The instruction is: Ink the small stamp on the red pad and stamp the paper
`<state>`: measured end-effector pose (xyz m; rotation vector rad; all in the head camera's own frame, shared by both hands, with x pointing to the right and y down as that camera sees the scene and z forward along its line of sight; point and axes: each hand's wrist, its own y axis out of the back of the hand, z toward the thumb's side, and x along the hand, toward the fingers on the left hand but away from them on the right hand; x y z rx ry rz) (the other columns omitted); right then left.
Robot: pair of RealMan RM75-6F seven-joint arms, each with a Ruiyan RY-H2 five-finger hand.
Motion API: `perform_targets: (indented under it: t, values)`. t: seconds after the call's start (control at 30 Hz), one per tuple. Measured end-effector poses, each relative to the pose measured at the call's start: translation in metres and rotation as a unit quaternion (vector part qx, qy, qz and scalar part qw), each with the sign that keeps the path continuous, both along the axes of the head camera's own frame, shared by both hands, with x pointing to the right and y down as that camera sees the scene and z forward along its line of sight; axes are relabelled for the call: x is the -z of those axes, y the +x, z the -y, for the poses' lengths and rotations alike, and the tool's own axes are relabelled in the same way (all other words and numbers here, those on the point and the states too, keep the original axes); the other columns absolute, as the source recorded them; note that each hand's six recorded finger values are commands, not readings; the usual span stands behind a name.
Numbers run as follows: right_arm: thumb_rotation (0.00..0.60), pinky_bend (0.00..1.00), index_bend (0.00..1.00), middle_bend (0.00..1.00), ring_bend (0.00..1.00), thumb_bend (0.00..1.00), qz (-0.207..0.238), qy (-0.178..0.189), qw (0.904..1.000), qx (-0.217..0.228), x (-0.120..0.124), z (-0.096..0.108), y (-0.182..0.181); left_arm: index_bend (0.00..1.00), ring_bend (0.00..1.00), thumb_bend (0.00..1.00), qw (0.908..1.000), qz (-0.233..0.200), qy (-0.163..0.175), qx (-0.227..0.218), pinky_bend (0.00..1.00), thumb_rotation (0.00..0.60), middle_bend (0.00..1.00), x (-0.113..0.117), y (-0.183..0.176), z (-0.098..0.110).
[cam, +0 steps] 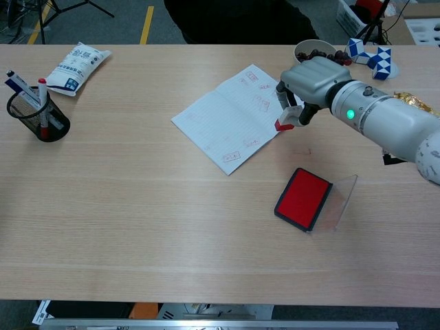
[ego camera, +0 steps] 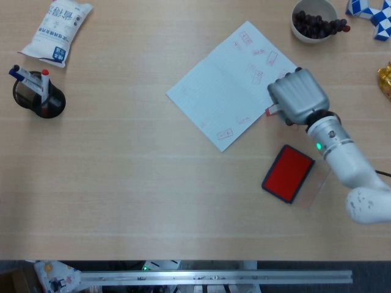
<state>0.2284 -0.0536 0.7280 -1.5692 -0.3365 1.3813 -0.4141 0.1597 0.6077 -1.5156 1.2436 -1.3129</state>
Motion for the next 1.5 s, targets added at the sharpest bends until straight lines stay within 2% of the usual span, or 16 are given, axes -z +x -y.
perform_targets:
  t: [0.47,0.9,1.17,1.5]
  values:
    - [0.600,0.39,0.70,0.54,0.45,0.35,-0.005,0.010,0.9999,0.002,-0.014,0.010,-0.047,0.00,0.13,0.12,1.0000,0.000,-0.002,0.003,0.09,0.600,0.11,0.000,-0.003,-0.001]
    - [0.600,0.39,0.71,0.54,0.45,0.35,-0.021,0.008,0.9997,0.003,-0.037,0.014,-0.084,0.00,0.13,0.12,0.9999,0.002,-0.005,0.009,0.09,0.600,0.11,-0.002,-0.007,-0.002]
    - [0.600,0.39,0.71,0.54,0.45,0.35,-0.035,0.003,0.9993,0.013,-0.048,0.011,-0.099,0.00,0.13,0.12,0.9998,0.005,-0.010,0.015,0.09,0.600,0.11,-0.004,-0.011,-0.002]
    - [0.600,0.39,0.71,0.54,0.45,0.35,-0.058,0.002,0.9982,0.017,-0.058,0.010,-0.101,0.00,0.13,0.12,0.9997,0.007,-0.015,0.019,0.09,0.600,0.11,-0.006,-0.013,-0.002]
